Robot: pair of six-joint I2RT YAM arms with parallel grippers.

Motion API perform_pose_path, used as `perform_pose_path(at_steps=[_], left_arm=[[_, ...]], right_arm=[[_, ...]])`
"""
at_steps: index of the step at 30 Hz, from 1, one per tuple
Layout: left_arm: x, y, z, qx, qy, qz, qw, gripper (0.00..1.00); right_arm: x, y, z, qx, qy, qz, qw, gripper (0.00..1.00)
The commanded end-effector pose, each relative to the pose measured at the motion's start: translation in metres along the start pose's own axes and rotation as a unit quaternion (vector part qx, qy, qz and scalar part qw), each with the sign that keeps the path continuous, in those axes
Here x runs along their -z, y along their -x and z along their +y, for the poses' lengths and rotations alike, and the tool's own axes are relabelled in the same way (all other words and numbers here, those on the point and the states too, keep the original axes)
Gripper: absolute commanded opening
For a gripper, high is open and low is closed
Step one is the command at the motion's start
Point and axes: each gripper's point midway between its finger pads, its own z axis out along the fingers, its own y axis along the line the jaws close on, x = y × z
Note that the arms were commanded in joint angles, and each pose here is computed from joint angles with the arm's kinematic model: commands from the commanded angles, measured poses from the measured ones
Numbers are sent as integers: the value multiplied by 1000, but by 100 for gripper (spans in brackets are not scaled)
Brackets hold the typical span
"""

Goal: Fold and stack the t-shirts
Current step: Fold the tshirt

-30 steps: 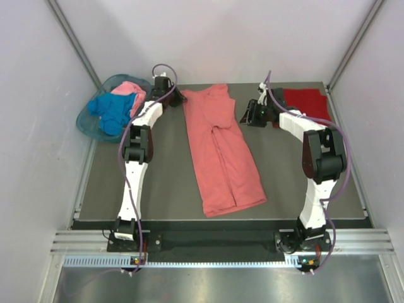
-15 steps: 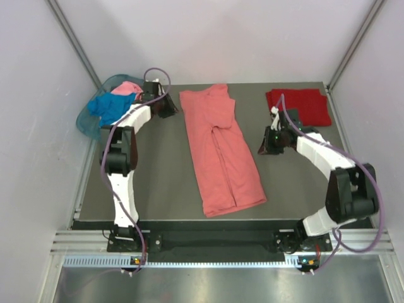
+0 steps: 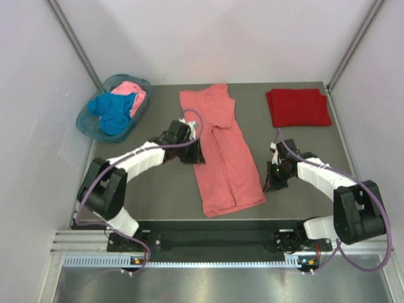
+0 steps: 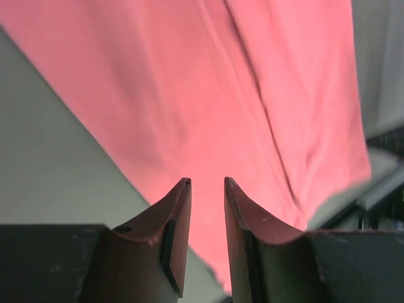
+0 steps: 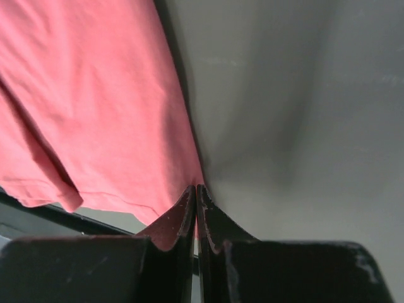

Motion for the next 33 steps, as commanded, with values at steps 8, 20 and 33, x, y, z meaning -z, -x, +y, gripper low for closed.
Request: perform_pose_path(at_steps=[8, 20, 33], left_arm=[[42, -107, -39, 4, -95, 40, 995, 35], [56, -163, -15, 79, -88, 58, 991, 39], [50, -181, -5, 107, -74, 60, 990, 39]], right_arm=[[-1, -5, -12, -9, -60, -22, 998, 4], [18, 3, 28, -19, 43, -61, 997, 37], [3, -12, -1, -32, -24, -33, 999, 28]])
